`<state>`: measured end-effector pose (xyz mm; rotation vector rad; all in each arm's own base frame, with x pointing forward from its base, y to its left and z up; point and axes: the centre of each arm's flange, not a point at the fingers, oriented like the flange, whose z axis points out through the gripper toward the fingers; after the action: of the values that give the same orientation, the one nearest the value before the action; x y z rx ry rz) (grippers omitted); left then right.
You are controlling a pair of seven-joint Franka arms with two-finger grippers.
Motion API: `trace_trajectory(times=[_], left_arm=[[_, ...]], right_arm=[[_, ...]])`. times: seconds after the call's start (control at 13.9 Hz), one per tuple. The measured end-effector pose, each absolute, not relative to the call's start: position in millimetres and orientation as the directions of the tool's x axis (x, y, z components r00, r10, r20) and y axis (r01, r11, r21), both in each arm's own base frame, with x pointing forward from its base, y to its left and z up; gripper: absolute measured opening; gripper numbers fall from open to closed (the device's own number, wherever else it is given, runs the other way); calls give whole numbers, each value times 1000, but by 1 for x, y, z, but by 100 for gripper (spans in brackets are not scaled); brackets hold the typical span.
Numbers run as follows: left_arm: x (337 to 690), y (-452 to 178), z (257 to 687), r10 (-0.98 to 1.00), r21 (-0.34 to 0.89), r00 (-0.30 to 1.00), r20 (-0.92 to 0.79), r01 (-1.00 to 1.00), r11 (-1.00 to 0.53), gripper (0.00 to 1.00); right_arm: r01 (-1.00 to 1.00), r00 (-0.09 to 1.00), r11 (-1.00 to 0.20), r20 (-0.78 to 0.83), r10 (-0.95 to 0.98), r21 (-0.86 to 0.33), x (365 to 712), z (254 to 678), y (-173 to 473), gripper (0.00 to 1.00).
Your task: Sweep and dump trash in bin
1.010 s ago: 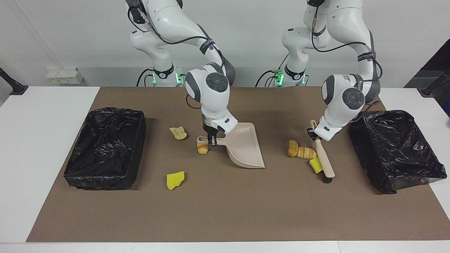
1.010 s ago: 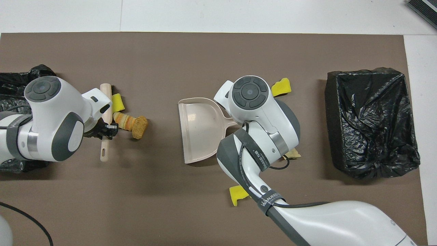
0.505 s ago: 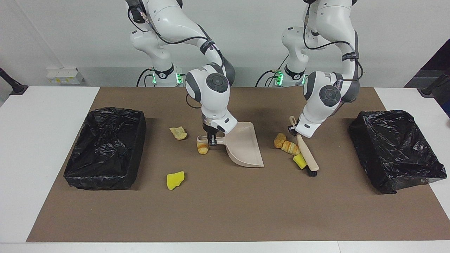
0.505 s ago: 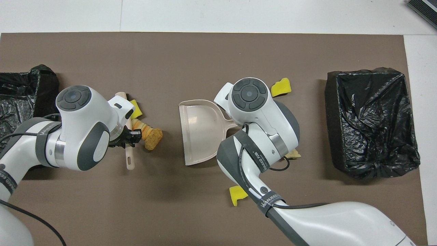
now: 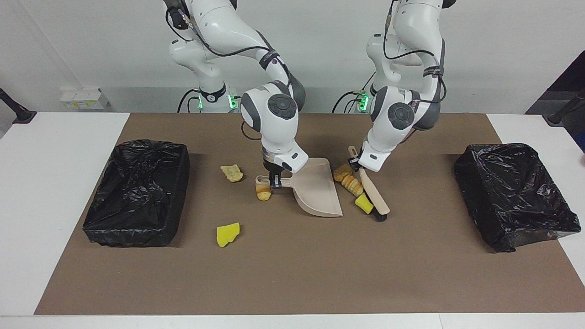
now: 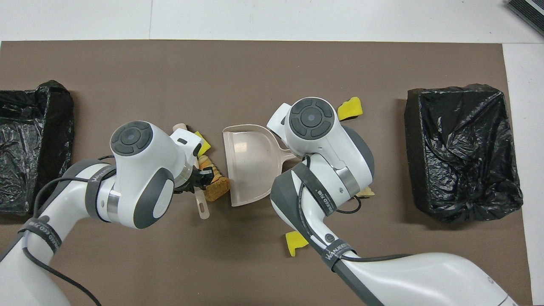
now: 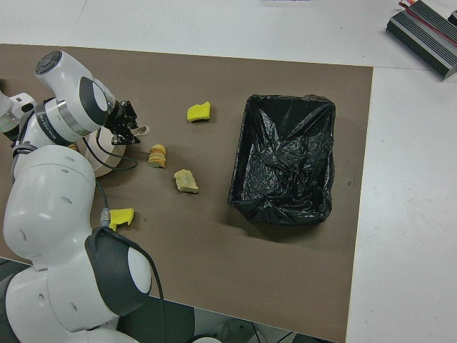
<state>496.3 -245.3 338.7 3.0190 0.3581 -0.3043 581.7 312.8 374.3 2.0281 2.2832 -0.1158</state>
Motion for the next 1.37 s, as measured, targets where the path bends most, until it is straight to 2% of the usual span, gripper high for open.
trace_trajectory(times=[0.36,0.58,0.79,1.01,1.15,1.37], left_arm=[[461,-323,346,137,145,973,-188,165,-976,26],[457,-329,365,148,158,973,-179,177,-972,26],[453,-319,392,279,130,938,-208,309,-942,26],[454,-307,400,435,82,868,-239,464,-882,26],[453,-300,397,544,18,795,-268,569,-822,26],[445,-298,397,708,-92,647,-284,717,-691,26]], right_arm=[[993,-117,118,-115,986,-2,581,373,312,31],[993,-117,117,-115,986,-2,581,373,312,31],[994,-109,110,-115,987,1,583,375,307,31],[994,-103,105,-112,988,11,583,384,304,31],[995,-96,98,-114,989,15,581,394,291,31],[986,-164,165,-120,979,-7,574,391,254,31]])
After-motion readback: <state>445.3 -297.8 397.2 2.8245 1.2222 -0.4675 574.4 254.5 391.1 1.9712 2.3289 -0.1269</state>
